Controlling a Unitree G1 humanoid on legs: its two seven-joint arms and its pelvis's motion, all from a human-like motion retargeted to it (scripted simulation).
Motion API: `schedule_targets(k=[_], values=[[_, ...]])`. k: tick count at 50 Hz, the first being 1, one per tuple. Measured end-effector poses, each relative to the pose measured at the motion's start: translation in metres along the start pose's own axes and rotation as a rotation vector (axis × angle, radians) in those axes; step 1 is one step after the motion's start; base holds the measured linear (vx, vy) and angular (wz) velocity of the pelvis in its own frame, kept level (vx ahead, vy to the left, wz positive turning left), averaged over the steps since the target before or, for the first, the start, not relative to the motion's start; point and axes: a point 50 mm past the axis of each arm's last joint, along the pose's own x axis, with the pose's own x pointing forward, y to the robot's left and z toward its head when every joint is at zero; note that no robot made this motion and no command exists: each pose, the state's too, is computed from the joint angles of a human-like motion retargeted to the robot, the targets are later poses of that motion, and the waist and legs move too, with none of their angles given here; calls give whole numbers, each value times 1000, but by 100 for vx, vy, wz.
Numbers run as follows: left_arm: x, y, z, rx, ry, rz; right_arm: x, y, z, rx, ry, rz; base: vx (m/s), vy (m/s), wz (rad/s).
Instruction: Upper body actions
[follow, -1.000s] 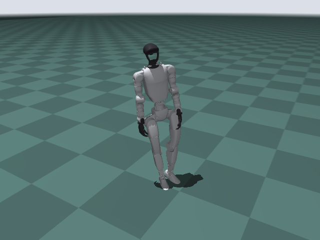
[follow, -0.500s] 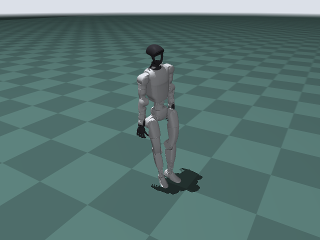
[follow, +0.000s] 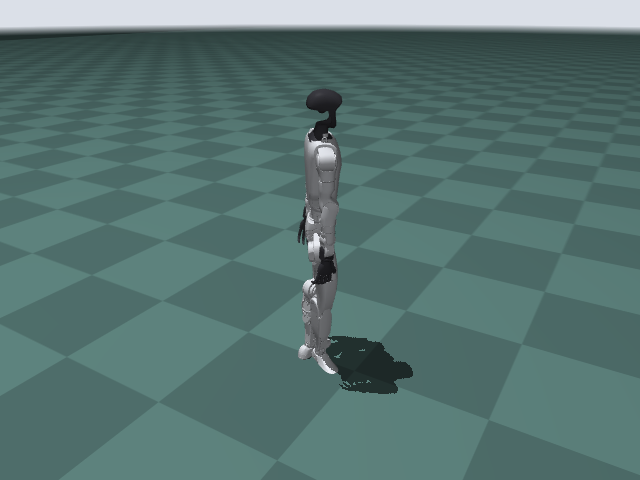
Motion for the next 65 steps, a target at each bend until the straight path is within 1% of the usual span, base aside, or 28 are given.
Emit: schedule_targets(k=[4, 9, 14, 20, 25, 32, 42, 47, 57, 60, 65], values=[[0, -1, -4, 7, 17, -8, -1, -3, 12, 47, -34, -14, 39, 1, 35], [0, 2, 3, 49, 3, 0, -1, -2, 23, 222, -112, 33, 32, 2, 54], [-1, 4, 15, 83, -12, -16, 0, 0, 11, 263, -81, 31, 40, 5, 107], [-3, 8, 36, 169, -52, -9, 0, 3, -15, 215, 33, 40, 25, -9, 136], [-4, 12, 46, 193, -86, -10, -1, 12, -23, 176, 76, 53, 16, -19, 148], [-5, 23, 51, 224, -72, 41, 0, 25, -21, 198, 42, 98, 9, -16, 137], [-3, 19, 27, 154, -6, 25, 1, 25, -7, -6, -8, 77, 0, -3, 71], [-3, 29, 21, 158, 5, 51, 1, 26, 10, 6, -63, 87, -15, -2, 27], [-2, 30, 19, 48, 0, 48, 1, 20, 10, -26, -69, 56, -11, 4, -92], [-2, 29, 23, 54, -11, 50, 1, 19, 4, -20, -46, 50, -8, 2, -265], [-3, 25, 38, 68, -57, 53, 0, 8, 14, -15, -66, 27, -26, 3, -142]])
